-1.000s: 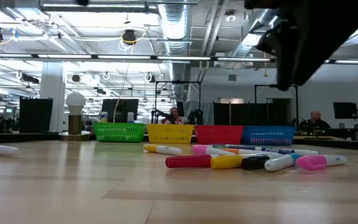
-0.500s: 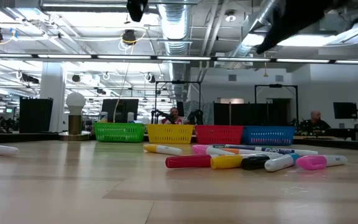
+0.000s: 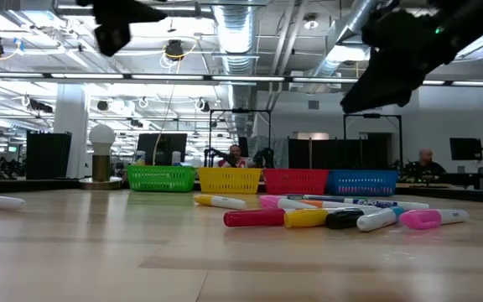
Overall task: Pick & Place Markers
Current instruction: Put the blue marker pen into the red basket
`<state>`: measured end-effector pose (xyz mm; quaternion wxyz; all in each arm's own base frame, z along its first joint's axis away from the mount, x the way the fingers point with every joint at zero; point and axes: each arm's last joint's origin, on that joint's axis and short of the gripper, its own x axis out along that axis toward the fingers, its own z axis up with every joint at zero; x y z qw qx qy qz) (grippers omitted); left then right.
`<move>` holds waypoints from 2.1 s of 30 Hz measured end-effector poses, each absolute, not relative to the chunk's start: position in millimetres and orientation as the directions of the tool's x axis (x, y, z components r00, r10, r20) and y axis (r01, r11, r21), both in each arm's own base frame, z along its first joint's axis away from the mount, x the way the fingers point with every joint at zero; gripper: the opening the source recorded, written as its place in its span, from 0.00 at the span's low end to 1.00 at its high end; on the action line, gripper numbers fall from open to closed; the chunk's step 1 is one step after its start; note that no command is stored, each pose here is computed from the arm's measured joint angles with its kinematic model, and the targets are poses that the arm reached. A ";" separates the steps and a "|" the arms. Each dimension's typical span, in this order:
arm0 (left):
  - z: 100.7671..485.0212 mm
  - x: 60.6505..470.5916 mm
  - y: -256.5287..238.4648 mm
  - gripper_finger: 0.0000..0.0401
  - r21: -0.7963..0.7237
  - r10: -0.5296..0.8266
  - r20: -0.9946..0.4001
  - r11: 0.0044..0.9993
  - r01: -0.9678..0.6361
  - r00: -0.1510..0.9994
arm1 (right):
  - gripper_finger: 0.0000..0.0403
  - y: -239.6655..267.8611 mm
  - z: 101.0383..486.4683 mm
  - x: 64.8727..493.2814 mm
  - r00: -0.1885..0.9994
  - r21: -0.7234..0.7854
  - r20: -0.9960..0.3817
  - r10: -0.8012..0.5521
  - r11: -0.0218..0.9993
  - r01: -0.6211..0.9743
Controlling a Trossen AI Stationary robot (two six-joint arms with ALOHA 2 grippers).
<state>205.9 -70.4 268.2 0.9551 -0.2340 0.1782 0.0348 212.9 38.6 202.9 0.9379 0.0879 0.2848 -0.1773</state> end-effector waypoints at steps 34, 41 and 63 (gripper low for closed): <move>299.8 137.2 -100.3 0.26 -0.483 -0.229 -0.159 0.866 0.127 0.960 | 0.31 63.7 178.5 204.3 0.645 0.346 -0.764 -0.022 0.829 0.439; 299.9 137.8 -98.9 0.26 -0.403 -0.195 -0.156 0.908 0.118 0.968 | 0.31 69.6 186.6 208.1 0.685 0.313 -0.728 -0.027 0.876 0.367; 297.8 140.5 -99.7 0.26 -0.411 -0.141 -0.164 0.909 0.063 0.976 | 0.31 78.1 137.6 235.0 0.508 0.122 -0.850 -0.136 0.888 0.443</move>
